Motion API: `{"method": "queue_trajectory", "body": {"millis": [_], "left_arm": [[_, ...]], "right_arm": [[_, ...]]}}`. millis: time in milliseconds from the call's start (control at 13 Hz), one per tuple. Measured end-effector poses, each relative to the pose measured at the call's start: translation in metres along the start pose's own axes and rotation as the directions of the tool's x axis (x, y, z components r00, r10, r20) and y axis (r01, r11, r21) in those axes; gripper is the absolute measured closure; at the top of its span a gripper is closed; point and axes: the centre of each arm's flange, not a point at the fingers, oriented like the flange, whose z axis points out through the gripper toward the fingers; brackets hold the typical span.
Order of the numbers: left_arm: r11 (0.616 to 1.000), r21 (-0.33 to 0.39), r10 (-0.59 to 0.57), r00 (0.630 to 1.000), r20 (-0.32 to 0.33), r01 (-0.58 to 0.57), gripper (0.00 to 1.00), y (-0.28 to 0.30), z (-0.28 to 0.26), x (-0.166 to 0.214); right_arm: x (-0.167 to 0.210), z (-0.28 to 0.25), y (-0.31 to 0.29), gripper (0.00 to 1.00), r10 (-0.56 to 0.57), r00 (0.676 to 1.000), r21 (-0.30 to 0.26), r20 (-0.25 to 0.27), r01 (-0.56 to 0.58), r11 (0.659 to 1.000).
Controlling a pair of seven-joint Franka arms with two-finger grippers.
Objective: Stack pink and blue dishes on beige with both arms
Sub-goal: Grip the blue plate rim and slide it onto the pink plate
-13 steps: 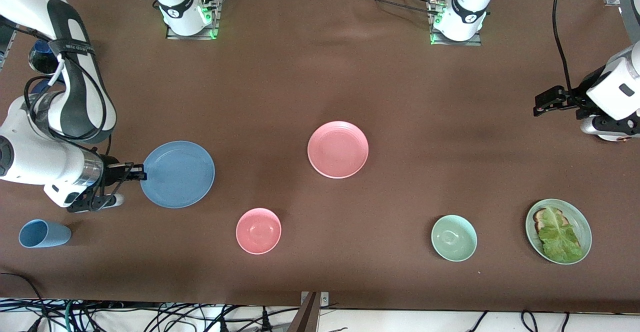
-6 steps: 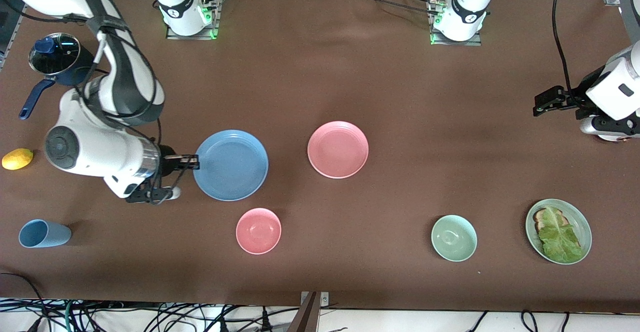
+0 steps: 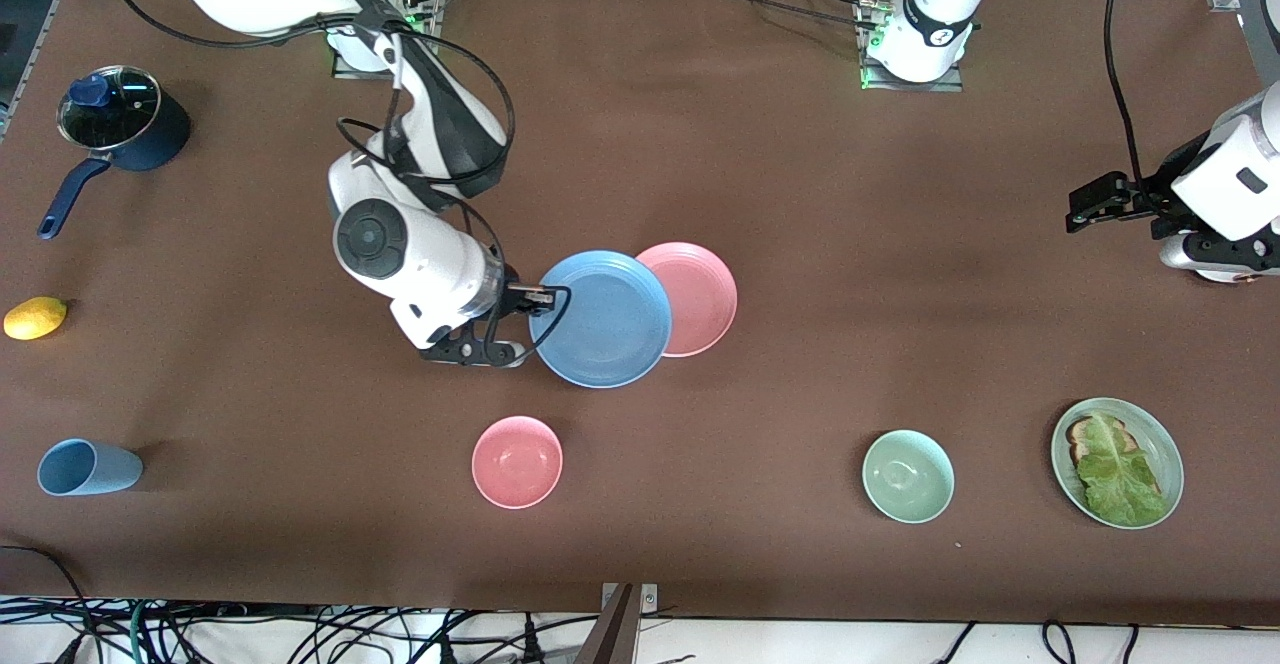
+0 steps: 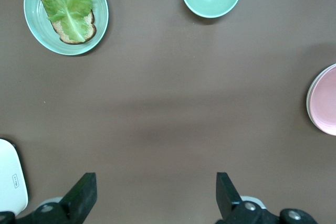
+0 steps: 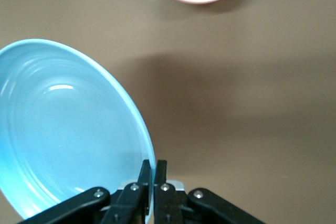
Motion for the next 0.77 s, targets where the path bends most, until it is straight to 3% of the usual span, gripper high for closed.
{"method": "queue_trajectory", "body": {"millis": [154, 540, 772], "left_arm": [[1.0, 0.0, 0.0, 1.0, 0.0, 0.0, 0.0, 0.0, 0.0, 0.0], [1.0, 0.0, 0.0, 1.0, 0.0, 0.0, 0.0, 0.0, 0.0, 0.0], [1.0, 0.0, 0.0, 1.0, 0.0, 0.0, 0.0, 0.0, 0.0, 0.0]], "right_arm": [[-0.019, 0.034, -0.027, 0.96, 0.061, 0.998, -0.027, -0.013, -0.061, 0.998], [-0.047, 0.074, -0.046, 0.96, 0.156, 0.987, -0.064, 0.024, -0.154, 0.986], [-0.075, 0.086, -0.069, 0.96, 0.174, 0.984, -0.052, 0.04, -0.172, 0.984]]}}
